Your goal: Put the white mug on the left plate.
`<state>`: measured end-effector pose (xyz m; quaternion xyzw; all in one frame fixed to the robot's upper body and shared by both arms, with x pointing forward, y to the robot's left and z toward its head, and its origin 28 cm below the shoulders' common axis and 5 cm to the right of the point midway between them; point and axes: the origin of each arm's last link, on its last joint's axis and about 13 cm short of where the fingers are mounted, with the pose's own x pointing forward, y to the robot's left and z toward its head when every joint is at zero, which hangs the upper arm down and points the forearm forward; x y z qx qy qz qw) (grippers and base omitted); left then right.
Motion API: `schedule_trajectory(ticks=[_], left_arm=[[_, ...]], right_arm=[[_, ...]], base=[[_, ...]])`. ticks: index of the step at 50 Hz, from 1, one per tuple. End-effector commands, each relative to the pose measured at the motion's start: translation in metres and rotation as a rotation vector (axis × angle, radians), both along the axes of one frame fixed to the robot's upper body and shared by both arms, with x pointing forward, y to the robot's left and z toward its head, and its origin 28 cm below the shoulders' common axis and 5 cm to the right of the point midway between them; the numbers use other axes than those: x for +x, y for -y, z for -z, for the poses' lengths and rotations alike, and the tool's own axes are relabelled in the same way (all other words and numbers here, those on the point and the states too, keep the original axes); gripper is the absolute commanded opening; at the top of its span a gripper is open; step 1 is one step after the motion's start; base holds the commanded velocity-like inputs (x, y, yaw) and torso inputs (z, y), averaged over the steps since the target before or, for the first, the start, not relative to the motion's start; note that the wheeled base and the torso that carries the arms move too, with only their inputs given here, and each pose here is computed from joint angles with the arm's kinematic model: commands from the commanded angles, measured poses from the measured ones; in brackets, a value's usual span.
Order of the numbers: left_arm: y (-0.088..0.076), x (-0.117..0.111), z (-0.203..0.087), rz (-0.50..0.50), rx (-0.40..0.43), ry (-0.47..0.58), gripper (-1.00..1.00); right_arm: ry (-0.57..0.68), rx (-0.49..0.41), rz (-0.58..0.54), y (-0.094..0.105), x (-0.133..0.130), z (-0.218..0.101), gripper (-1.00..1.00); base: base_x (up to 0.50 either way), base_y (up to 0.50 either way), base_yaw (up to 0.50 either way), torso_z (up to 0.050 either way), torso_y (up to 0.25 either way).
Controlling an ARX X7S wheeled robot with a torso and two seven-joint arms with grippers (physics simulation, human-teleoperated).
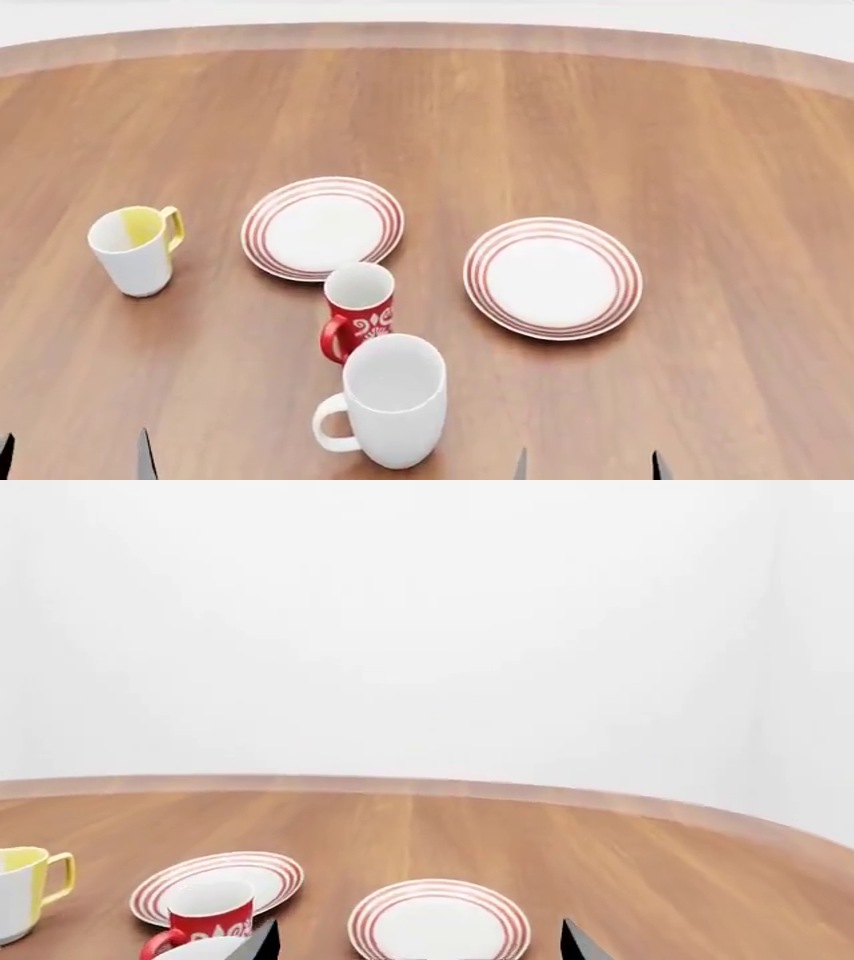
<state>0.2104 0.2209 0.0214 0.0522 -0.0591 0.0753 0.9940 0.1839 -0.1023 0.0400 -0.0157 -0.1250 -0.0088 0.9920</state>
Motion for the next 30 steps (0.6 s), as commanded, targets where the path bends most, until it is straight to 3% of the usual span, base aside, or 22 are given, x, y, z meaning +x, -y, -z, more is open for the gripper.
schedule_trajectory(ticks=[1, 30], left_arm=[[-0.0001, -0.0006, 0.0006, 0.003, 0.007, 0.001, 1.00], [0.0006, -0.0028, 0.0011, 0.016, 0.016, 0.000, 1.00]], right_arm=[[0.004, -0.006, 0.009, 0.0003, 0.0002, 0.0000, 1.00], [0.006, -0.006, 0.013, 0.0001, 0.0023, 0.0013, 1.00]], base=[[0.29, 0.00, 0.00, 0.000, 0.000], [0.34, 0.02, 0.00, 0.000, 0.000]])
